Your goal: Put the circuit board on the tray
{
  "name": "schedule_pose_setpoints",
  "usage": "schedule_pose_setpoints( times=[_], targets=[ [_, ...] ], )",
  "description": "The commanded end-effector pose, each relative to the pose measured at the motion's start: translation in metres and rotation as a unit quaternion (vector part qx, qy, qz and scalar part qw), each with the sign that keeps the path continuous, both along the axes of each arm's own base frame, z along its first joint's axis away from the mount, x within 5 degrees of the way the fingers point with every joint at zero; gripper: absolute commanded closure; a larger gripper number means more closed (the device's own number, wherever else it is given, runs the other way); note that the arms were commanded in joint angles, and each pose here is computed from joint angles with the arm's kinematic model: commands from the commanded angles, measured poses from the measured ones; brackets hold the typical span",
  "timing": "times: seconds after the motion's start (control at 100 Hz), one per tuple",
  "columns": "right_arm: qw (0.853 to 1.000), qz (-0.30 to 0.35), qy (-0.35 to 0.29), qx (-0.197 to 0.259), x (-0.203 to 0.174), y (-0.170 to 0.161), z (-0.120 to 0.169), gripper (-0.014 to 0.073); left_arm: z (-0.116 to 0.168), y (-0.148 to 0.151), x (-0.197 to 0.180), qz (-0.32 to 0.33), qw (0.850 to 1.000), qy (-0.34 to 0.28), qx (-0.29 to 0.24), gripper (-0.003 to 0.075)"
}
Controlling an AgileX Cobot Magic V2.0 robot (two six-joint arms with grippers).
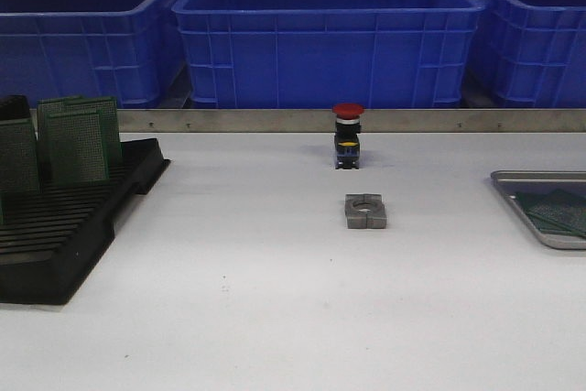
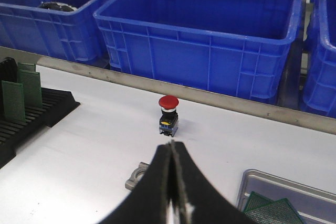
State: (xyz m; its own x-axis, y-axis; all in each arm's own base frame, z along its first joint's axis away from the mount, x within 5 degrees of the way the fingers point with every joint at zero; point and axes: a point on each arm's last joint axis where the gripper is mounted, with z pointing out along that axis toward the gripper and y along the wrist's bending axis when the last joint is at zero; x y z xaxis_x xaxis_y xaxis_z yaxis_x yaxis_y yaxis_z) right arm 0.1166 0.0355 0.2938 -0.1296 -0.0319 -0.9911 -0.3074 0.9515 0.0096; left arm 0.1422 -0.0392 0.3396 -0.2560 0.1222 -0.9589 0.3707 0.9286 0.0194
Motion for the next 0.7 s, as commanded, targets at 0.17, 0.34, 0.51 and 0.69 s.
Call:
schedule_pose_setpoints(
  times=[0.17,0.34,0.51,0.69],
  targets=[
    [0.996,-0.014,-0.083,0.025,-0.039,-0.012,-0.009,0.0657,-0.014,0.011,-0.059,0.027,0.993,-0.108,-0.034,0.0741],
    [0.994,-0.018,-0.107,0.031,-0.051,-0.016,-0.018,0.0657,-0.039,0.014,-0.084,0.027,0.989,-0.139,-0.038,0.0741],
    [0.993,-0.016,-0.11,0.032,-0.053,-0.016,-0.018,0.0657,-0.047,0.016,-0.099,0.027,0.984,-0.17,-0.043,0.0741],
    [0.994,-0.013,-0.108,0.031,-0.053,-0.016,-0.019,0.0657,-0.047,0.017,-0.101,0.026,0.983,-0.177,-0.044,0.0741]
  ],
)
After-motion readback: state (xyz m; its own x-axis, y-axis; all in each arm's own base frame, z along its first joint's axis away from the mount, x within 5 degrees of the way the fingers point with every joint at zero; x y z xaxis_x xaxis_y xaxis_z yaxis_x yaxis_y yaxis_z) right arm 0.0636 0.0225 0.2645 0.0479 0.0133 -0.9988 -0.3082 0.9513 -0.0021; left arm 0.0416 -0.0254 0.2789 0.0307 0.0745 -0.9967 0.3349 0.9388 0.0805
